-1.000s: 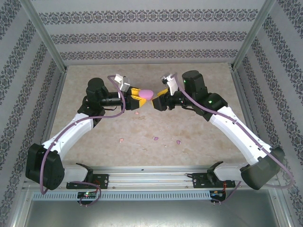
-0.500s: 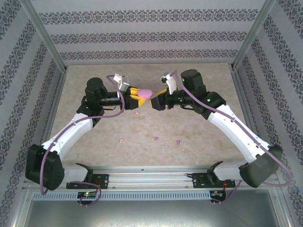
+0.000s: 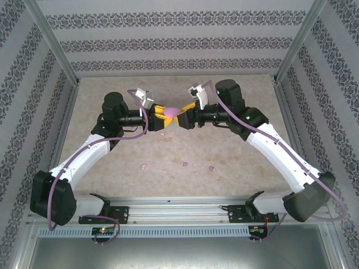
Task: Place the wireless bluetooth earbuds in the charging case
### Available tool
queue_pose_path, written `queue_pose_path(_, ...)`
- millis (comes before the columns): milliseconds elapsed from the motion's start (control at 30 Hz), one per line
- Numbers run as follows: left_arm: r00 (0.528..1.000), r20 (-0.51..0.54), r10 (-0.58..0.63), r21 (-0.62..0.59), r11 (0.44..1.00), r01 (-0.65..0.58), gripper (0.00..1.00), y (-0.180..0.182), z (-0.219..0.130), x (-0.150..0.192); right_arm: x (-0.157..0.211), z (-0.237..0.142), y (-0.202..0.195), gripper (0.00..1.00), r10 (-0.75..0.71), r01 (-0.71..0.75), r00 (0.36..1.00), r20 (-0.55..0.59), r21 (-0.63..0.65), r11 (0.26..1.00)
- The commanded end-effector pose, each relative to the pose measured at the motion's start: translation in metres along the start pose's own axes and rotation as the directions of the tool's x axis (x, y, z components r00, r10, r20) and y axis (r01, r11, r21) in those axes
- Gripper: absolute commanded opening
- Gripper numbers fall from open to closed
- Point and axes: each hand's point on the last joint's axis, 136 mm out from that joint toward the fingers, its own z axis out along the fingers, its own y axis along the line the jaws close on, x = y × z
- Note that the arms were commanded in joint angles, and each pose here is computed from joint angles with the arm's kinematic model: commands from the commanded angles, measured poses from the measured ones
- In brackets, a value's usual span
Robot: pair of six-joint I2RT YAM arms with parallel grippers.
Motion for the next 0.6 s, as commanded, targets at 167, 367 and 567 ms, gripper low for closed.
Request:
queue_pose_path(167,1.0,0.0,0.007,0.041,0.999,-0.007,0.21,-0.011,0.0,-0.005,-0.009,0.003,0.006,0.66,-0.02,0.02,1.0,0.006,-0.015,1.0)
queue_pose_path(367,1.0,0.0,-0.001,0.042,0.999,0.001,0.21,-0.01,0.001,-0.006,-0.003,0.002,0.008,0.68,-0.05,0.05,0.999,-0.011,-0.029,0.998)
queue_pose_path(567,1.0,-0.003,-0.003,0.043,0.999,0.003,0.21,-0.01,0.001,-0.006,0.006,0.006,0.003,0.69,-0.062,0.061,0.998,-0.033,-0.022,0.998)
